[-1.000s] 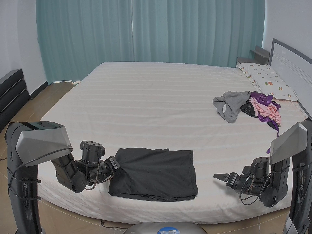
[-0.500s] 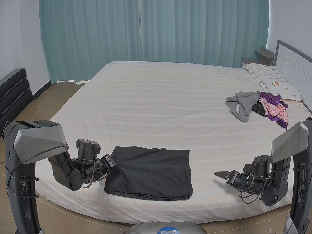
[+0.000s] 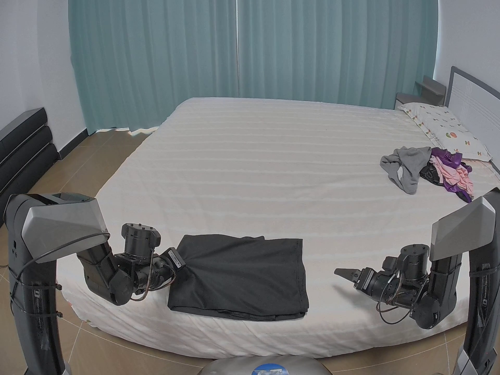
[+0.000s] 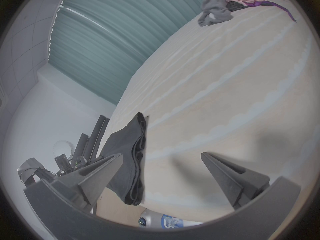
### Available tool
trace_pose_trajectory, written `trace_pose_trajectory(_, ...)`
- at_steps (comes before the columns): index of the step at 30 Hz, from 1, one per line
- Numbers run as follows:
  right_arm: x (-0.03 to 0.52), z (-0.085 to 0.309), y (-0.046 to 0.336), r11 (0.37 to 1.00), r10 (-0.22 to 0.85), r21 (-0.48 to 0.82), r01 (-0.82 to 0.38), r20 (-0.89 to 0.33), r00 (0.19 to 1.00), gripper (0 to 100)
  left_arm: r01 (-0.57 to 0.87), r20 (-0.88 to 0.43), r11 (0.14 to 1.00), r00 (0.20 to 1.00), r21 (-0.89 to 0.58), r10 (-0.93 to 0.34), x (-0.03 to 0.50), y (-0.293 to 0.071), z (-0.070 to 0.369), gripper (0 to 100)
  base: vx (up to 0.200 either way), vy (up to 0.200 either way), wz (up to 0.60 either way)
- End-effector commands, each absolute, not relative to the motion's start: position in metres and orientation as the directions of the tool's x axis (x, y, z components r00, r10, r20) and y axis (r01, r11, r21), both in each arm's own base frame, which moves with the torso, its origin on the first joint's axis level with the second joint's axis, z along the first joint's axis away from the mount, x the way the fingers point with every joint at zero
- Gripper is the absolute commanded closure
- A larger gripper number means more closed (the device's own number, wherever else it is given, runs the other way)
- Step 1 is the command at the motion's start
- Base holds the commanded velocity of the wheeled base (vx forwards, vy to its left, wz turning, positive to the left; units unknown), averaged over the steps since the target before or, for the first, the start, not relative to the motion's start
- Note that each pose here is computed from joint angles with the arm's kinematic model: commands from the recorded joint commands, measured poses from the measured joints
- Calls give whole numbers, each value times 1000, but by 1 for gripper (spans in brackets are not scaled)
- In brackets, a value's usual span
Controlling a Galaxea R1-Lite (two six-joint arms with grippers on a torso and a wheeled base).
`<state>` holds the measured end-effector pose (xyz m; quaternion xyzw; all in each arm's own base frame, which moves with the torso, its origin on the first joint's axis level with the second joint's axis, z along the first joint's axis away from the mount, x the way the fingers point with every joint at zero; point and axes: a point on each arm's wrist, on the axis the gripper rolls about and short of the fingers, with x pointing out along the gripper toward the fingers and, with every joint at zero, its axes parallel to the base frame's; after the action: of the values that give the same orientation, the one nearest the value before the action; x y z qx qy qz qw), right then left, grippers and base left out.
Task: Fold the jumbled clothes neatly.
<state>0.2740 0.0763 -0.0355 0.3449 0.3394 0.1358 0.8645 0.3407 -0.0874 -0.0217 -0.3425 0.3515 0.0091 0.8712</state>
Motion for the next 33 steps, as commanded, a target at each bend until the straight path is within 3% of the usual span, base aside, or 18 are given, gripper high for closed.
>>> trace_pose_trajectory(1, 274, -34, 90, 722, 500, 690, -49, -471, 726, 0, -256, -621, 766, 750, -590, -228, 340, -88, -22, 100, 0, 200, 0)
trace_pose_trajectory(29, 273, -36, 101, 723, 514, 688, -65, -472, 716, 0, -244, -640, 778, 727, -579, -248, 334, -99, -24, 100, 0, 0, 0)
trace_pose_trajectory(30, 273, -36, 101, 723, 514, 688, -64, -473, 716, 0, -244, -640, 778, 727, -579, -248, 334, -99, -24, 0, 0, 0, 0)
trace_pose_trajectory(33, 273, -36, 101, 723, 514, 688, -64, -473, 716, 0, -245, -639, 777, 729, -579, -246, 334, -99, -24, 0, 0, 0, 0)
